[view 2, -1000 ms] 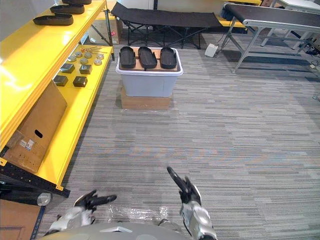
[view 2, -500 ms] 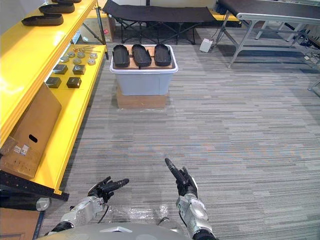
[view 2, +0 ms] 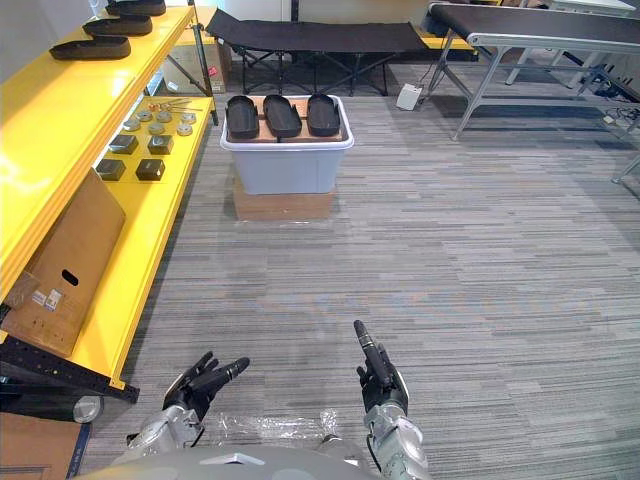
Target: Walk over and take three plastic housings, then place them on the shelf
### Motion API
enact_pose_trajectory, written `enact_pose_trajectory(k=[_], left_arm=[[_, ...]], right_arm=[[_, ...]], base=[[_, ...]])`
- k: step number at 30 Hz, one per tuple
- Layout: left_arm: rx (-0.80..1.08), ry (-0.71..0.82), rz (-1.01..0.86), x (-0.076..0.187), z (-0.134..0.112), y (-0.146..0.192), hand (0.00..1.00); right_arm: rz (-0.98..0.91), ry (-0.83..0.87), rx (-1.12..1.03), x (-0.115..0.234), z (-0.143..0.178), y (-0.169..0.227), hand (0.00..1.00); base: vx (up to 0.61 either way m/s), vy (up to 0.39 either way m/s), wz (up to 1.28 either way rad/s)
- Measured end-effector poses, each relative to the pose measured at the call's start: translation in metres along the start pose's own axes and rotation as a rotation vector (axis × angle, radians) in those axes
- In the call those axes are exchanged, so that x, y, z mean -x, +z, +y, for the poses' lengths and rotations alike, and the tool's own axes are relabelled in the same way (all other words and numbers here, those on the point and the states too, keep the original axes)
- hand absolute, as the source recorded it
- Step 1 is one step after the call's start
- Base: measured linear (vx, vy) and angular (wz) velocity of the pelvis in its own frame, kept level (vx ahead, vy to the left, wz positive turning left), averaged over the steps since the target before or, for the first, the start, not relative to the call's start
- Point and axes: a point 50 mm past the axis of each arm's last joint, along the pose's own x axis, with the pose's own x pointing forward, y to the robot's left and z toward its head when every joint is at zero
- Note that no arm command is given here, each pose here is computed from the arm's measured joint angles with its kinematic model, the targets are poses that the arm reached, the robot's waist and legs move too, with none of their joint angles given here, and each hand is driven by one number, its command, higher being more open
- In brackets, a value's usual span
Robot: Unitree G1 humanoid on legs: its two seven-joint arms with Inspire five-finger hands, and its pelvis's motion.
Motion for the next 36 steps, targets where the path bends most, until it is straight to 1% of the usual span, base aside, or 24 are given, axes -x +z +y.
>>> enact_pose_trajectory(k=[5,7,9,12,14,18,21,23,26,28,31,32,34,35,36], left_arm=[[-0.04,-0.081,-0.043,-0.001,-0.017,0.011,1.0],[-0.068,-0.112,-0.06,-0.002,-0.024,0.017,1.0],[-0.077,-0.117,-0.073,-0.004,-0.025,0.023,1.0],[-0.113,-0.105,-0.083,-0.003,-0.017,0.029,1.0],[-0.117,-0.095,-0.081,-0.003,-0.016,0.028,1.0],[-0.061,-0.138,-0.064,-0.005,-0.036,0.02,1.0],[0.021,-0.14,-0.053,-0.005,-0.039,0.017,1.0],[0.052,-0.154,-0.049,-0.005,-0.041,0.018,1.0],[0.082,-0.157,-0.067,-0.001,-0.039,0.018,1.0],[0.105,-0.136,-0.045,0.002,-0.035,0.009,1.0],[0.153,-0.109,-0.019,0.005,-0.028,0.0,1.0],[0.151,-0.103,-0.028,0.005,-0.026,0.003,1.0],[0.157,-0.089,-0.097,0.001,-0.02,0.023,1.0],[0.154,-0.089,-0.111,-0.001,-0.021,0.028,1.0],[0.154,-0.107,-0.131,-0.005,-0.028,0.036,1.0]], right_arm=[[-0.065,-0.028,0.064,0.0,0.007,0.01,1.0],[-0.06,-0.024,0.102,0.002,0.008,0.007,1.0],[-0.043,-0.012,0.136,0.004,0.008,0.003,1.0],[0.007,0.052,0.182,0.01,0.011,-0.01,1.0],[0.039,0.075,0.22,0.014,0.006,-0.013,1.0],[0.036,0.056,0.322,0.01,-0.011,0.008,1.0],[0.054,0.05,0.329,0.009,-0.012,0.01,1.0],[0.03,0.059,0.33,0.006,-0.008,0.015,1.0],[-0.045,0.109,0.344,-0.008,0.012,0.037,1.0],[-0.073,0.111,0.345,-0.014,0.019,0.044,1.0],[-0.045,0.077,0.355,-0.008,0.011,0.036,1.0],[-0.026,0.084,0.352,-0.008,0.013,0.03,1.0],[-0.006,0.14,0.33,-0.006,0.022,0.023,1.0],[-0.005,0.148,0.296,-0.007,0.023,0.023,1.0],[0.001,0.158,0.219,-0.007,0.023,0.022,1.0]], base=[[-0.01,0.04,-0.01],[0.07,-0.004,0.11],[0.12,-0.011,0.02],[0.21,-0.116,0.05],[0.27,-0.253,0.1],[0.35,-0.169,-0.06],[0.38,-0.19,0.18],[0.36,-0.117,-0.22],[0.36,-0.004,-0.57],[0.34,0.127,-0.5],[0.43,0.254,-0.27],[0.38,0.224,-0.13],[0.35,0.19,-0.14],[0.34,0.212,-0.07],[0.33,0.233,0.09]])
